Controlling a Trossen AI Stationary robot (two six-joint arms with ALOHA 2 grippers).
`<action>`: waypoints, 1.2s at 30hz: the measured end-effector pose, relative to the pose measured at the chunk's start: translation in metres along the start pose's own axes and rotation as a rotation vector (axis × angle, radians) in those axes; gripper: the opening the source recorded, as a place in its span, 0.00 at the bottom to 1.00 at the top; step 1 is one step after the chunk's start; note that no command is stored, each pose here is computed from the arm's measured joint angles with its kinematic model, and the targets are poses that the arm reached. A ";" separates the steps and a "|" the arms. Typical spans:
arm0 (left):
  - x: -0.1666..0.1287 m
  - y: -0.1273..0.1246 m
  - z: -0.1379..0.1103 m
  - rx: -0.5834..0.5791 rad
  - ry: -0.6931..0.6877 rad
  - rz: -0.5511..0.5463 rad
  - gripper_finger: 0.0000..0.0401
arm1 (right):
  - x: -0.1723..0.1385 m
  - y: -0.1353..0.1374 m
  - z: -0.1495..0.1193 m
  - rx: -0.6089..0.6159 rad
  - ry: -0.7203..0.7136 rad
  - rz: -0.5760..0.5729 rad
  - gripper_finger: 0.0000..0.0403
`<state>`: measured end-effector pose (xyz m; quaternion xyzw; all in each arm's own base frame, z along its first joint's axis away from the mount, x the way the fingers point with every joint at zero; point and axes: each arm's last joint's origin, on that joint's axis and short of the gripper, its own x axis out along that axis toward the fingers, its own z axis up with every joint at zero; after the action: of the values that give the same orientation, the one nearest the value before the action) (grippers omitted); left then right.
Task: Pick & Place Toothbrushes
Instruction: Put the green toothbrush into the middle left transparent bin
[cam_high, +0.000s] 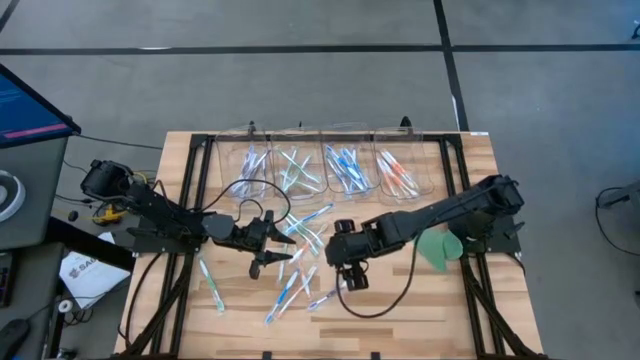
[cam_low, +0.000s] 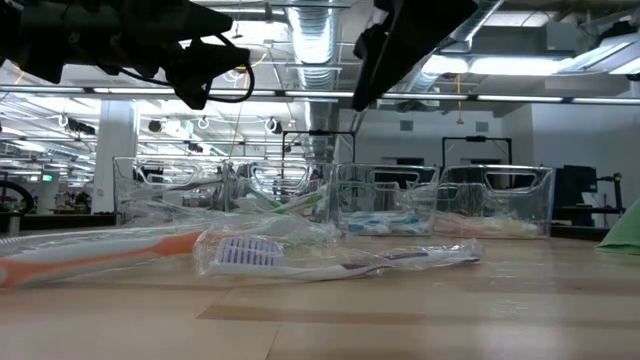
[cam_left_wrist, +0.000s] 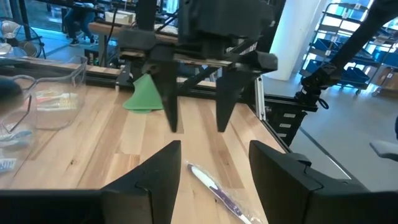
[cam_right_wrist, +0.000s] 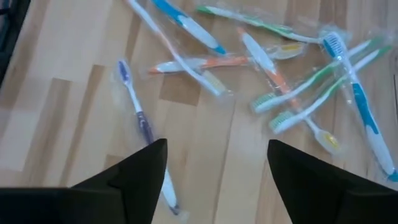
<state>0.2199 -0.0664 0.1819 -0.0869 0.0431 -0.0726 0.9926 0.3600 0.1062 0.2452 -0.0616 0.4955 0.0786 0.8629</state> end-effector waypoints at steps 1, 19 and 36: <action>0.000 0.000 0.000 0.000 0.001 0.000 0.46 | 0.002 -0.003 -0.001 0.000 -0.008 -0.004 0.68; 0.000 0.000 0.000 0.001 0.005 -0.001 0.46 | 0.036 -0.033 0.000 0.037 -0.451 -0.050 0.69; 0.000 0.001 -0.009 0.015 0.099 0.003 0.46 | 0.096 -0.041 -0.010 0.050 -0.409 -0.069 0.69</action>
<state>0.2188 -0.0665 0.1724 -0.0758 0.0916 -0.0758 0.9900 0.4079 0.0713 0.1581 -0.0397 0.3094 0.0475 0.9489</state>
